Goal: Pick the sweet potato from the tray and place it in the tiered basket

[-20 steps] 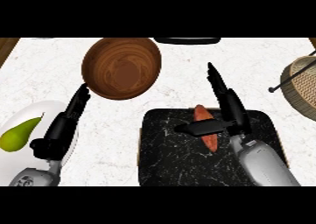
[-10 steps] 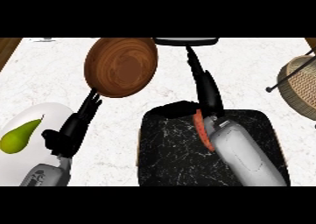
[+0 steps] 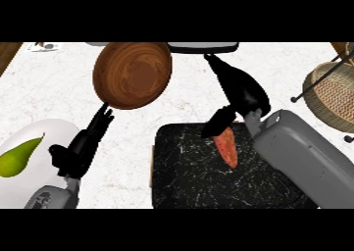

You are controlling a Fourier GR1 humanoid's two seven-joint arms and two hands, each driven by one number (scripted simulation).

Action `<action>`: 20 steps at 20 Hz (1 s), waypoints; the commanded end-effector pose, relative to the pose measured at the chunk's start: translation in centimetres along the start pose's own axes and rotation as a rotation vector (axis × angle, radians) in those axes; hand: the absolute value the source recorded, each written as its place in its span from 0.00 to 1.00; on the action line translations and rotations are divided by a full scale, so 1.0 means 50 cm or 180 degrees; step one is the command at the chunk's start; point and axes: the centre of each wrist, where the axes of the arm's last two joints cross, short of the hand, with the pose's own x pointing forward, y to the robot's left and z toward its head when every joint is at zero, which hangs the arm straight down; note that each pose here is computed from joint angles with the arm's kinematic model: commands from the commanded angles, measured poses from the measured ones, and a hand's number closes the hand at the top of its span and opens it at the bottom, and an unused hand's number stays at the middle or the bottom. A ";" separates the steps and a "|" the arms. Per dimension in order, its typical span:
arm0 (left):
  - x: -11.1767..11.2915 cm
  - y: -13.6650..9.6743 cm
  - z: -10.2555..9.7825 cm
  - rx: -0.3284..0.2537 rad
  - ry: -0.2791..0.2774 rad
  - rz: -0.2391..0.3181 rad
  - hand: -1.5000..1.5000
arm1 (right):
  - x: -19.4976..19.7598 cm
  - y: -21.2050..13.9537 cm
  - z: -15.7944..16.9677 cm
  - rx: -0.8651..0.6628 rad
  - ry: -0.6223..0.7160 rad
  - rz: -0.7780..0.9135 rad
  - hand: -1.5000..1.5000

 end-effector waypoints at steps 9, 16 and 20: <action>-0.001 0.004 0.002 -0.0020 -0.0033 0.0009 0.50 | 0.152 -0.067 0.103 0.0862 0.0652 0.1249 0.00; 0.026 -0.013 -0.013 -0.0047 -0.0007 -0.0009 0.50 | 0.143 -0.054 0.096 0.0458 0.0870 0.1126 0.00; -0.008 0.009 0.005 -0.0067 -0.0044 -0.0052 0.50 | 0.113 0.015 0.078 0.0540 0.1170 0.1496 0.00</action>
